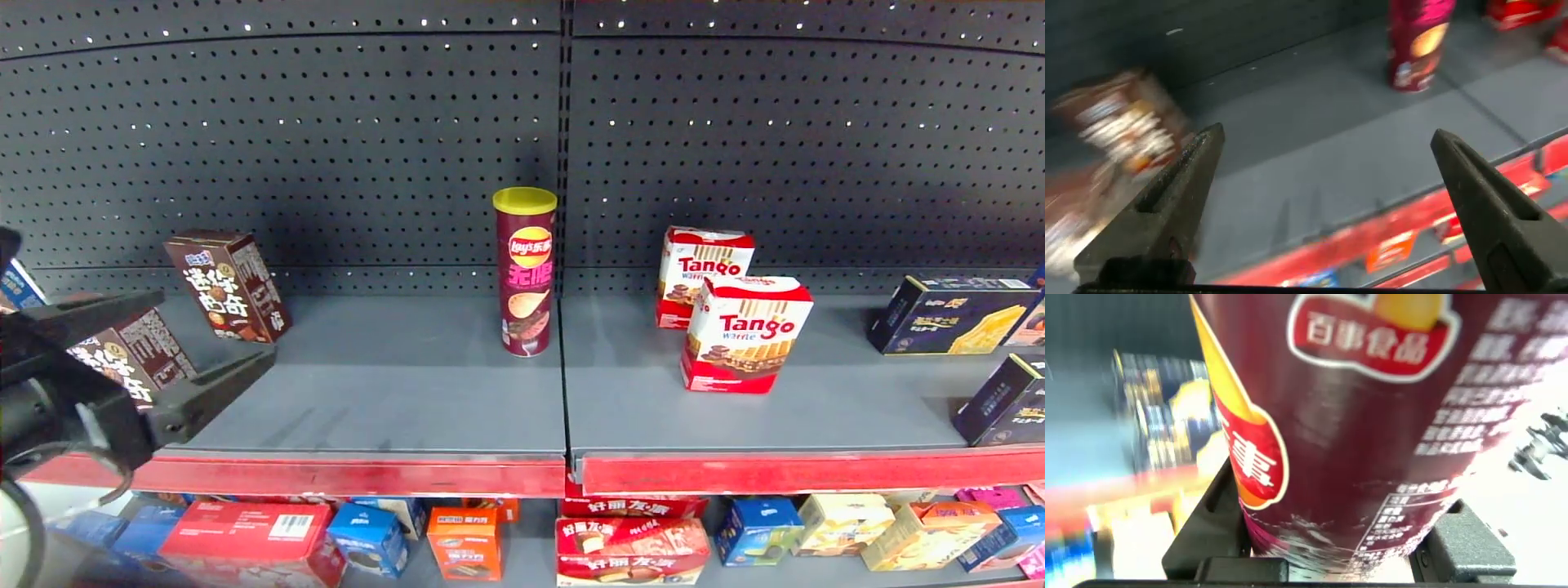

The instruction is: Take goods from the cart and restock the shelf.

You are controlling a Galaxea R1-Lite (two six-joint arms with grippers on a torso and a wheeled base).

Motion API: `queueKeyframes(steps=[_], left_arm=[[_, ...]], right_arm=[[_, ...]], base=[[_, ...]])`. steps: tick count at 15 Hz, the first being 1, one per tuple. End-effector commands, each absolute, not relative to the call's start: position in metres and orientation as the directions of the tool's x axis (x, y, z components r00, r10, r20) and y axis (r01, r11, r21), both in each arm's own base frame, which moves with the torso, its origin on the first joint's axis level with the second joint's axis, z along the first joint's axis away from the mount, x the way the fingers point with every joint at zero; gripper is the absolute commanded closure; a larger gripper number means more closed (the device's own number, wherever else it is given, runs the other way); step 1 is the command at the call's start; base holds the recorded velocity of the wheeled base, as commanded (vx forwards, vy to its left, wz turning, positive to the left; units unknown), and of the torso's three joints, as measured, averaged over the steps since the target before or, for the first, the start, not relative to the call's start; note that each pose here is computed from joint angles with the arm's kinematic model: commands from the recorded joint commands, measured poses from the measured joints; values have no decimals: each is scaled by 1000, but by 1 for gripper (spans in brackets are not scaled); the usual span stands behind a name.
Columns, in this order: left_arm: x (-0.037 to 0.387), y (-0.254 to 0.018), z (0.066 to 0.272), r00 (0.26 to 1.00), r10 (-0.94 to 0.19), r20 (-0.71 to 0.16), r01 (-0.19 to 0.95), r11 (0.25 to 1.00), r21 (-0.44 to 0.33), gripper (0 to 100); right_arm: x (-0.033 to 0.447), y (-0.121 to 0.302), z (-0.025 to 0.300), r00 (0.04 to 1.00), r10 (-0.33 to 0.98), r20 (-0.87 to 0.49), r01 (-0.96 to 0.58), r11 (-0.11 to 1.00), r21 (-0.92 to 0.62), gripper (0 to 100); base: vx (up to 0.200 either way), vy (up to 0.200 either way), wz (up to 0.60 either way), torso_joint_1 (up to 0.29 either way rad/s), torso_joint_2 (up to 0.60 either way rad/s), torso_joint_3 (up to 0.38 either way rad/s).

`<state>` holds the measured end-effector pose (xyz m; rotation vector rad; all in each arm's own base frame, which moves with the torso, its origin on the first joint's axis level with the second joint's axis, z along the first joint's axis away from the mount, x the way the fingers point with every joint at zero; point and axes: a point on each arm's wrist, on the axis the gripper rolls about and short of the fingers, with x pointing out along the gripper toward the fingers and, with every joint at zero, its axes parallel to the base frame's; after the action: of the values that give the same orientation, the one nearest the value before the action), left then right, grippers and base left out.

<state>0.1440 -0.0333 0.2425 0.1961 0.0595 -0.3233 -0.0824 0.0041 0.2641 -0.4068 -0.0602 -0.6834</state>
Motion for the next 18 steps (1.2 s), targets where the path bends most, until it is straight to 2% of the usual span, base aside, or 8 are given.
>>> queueKeyframes(steps=[1,2,3,7,8,13,18], left_arm=[[198,-66,239,899,-400,-178,428,890,159,0],[202,-70,238,894,-410,-184,437,887,151,0],[224,-85,234,878,-436,-199,462,880,111,0],[269,-114,238,864,-474,-172,494,863,104,0],[283,-120,230,862,-471,-188,495,863,104,0],[302,-137,205,842,-480,-245,512,855,85,0],[318,-175,206,818,-536,-211,561,823,85,0]], right_arm=[[-124,16,243,727,-634,265,687,674,-271,100],[-124,18,244,718,-643,269,696,667,-264,100],[-120,24,246,684,-679,265,729,641,-239,100],[-113,22,256,689,-682,246,725,647,-236,100],[-107,20,258,695,-683,226,719,650,-248,100],[-92,16,261,702,-687,189,710,651,-269,100],[-89,15,253,698,-696,169,711,645,-281,100]], base=[[0,0,0,0,0,0],[0,0,0,0,0,0],[0,0,0,0,0,0],[0,0,0,0,0,0],[0,0,0,0,0,0],[0,0,0,0,0,0],[0,0,0,0,0,0]])
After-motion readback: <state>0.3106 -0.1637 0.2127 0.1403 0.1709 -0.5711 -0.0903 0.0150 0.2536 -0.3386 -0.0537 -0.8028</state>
